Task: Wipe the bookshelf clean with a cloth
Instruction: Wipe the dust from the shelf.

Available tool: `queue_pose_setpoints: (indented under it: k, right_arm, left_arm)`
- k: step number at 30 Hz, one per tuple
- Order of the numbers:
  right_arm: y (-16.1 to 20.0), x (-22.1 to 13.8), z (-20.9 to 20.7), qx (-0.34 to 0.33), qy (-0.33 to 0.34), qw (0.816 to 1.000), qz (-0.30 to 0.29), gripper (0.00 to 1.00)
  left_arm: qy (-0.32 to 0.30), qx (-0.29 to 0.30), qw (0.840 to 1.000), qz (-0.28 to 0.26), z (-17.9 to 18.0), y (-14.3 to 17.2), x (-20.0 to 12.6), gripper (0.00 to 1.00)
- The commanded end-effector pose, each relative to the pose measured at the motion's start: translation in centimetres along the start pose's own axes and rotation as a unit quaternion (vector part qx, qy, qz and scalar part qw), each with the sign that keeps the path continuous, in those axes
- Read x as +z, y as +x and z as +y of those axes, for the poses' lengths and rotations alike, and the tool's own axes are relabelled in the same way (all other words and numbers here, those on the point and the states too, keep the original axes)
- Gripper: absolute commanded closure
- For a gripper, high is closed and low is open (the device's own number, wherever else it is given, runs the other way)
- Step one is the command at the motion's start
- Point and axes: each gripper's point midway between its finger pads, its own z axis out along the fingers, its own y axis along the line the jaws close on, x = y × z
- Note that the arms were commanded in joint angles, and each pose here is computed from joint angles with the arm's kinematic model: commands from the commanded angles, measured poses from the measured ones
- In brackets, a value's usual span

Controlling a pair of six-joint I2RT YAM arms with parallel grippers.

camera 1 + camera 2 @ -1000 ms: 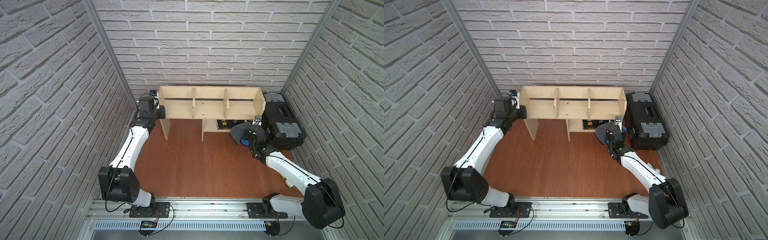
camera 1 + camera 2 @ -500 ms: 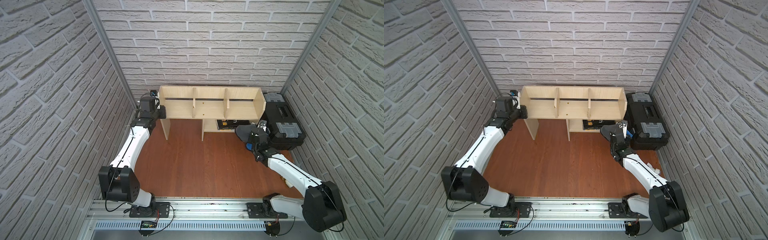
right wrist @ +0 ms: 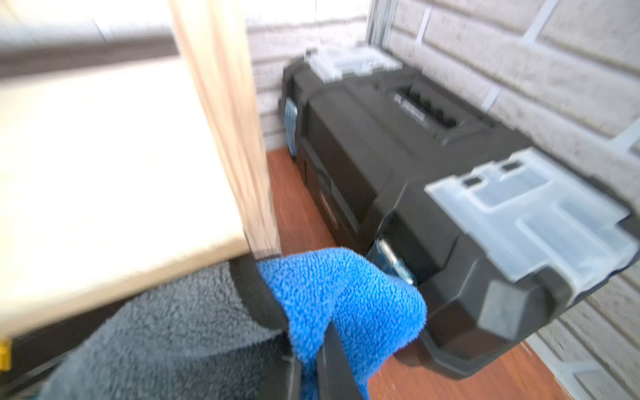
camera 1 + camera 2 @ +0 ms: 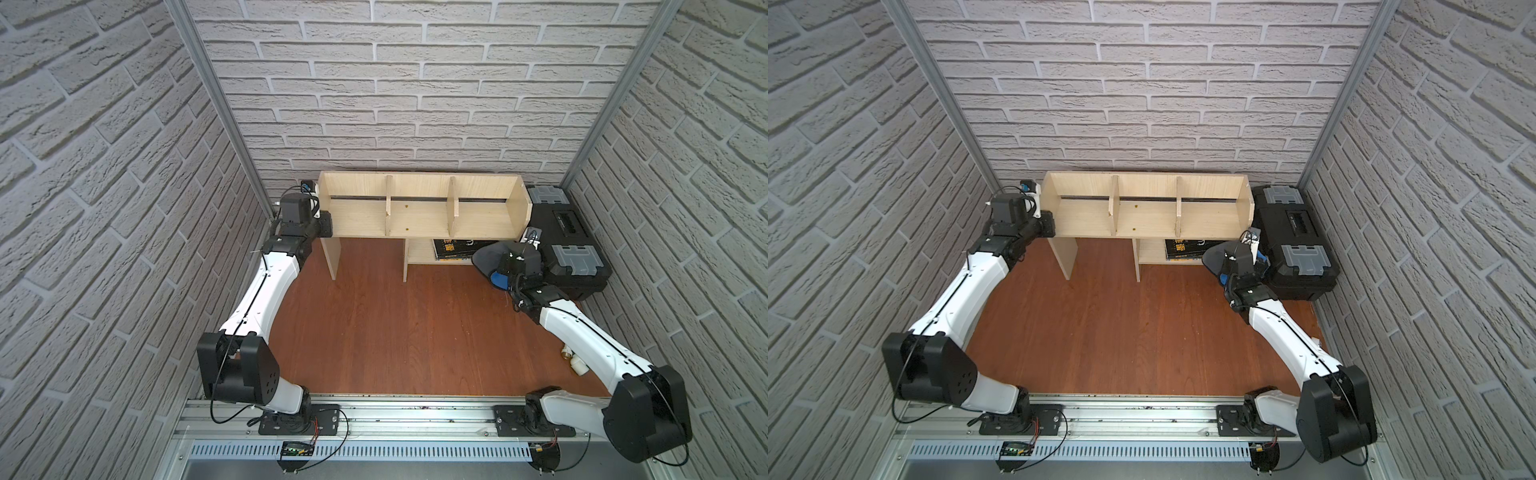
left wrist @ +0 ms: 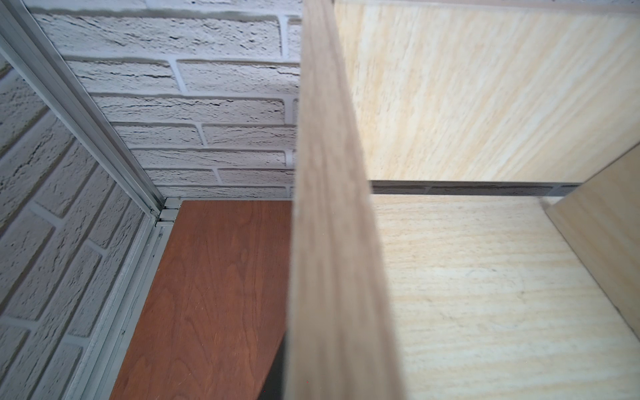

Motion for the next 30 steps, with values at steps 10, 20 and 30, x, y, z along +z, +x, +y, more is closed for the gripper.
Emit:
queue_pose_setpoints:
  k: [10,20,30]
  right_arm:
    - [8.9,-0.6,0.6,-0.003,-0.045,0.994,0.102,0.97]
    - [13.0,-8.0,10.7,-0.052,-0.172,0.981,0.079,0.97]
    - [8.5,-12.1,23.8,-0.117,-0.266,0.957,0.001,0.97]
  left_arm:
    - [0.007,-0.043,0.999,0.030,-0.1,1.8,1.0,1.00]
    - [0.006,-0.042,0.998,0.035,-0.3,2.1,1.2,1.00]
    - [-0.013,-0.035,0.998,0.046,-0.2,2.4,0.7,1.00]
